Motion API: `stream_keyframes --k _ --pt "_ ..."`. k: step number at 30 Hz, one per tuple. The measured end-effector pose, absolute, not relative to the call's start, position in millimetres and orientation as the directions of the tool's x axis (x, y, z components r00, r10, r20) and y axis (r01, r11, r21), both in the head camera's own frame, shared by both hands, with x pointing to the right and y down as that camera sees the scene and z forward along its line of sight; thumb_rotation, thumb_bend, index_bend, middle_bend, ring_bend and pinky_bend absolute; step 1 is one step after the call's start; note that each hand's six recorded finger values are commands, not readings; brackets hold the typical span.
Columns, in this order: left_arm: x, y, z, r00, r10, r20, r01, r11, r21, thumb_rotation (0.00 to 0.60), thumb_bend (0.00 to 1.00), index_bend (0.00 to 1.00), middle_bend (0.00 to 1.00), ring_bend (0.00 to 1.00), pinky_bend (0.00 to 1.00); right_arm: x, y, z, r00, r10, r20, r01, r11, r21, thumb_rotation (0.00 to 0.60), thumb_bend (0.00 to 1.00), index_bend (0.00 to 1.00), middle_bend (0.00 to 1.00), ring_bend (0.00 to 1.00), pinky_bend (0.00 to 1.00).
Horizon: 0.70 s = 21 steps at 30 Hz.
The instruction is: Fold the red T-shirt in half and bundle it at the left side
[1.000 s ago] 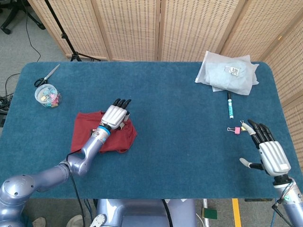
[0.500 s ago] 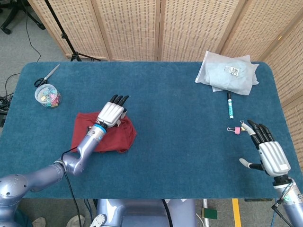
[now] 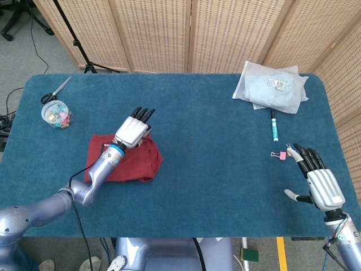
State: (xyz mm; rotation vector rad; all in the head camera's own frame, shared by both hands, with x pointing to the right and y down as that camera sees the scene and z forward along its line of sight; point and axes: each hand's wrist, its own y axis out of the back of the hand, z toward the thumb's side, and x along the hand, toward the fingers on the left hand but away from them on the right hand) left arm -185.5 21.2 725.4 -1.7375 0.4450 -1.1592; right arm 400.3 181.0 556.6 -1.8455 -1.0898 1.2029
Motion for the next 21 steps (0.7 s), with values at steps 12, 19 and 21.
stream_keyframes --k 12,19,21 --pt "-177.2 12.0 727.3 0.499 -0.719 0.484 0.263 -0.406 -0.875 0.600 0.39 0.69 0.00 0.00 0.00 401.7 179.8 557.6 0.221 0.900 -0.375 0.283 -0.427 -0.859 0.600 0.00 0.00 0.00 0.00 0.00" --pt "-171.9 12.2 732.3 0.505 -0.710 0.491 0.297 -0.391 -0.871 0.600 0.35 0.69 0.00 0.00 0.00 402.9 179.3 558.2 0.216 0.901 -0.376 0.281 -0.427 -0.860 0.600 0.00 0.00 0.00 0.00 0.00" --pt "-170.2 12.9 734.7 0.506 -0.706 0.496 0.307 -0.390 -0.868 0.600 0.34 0.69 0.00 0.00 0.00 403.2 179.1 558.7 0.215 0.900 -0.378 0.281 -0.428 -0.859 0.600 0.00 0.00 0.00 0.00 0.00"
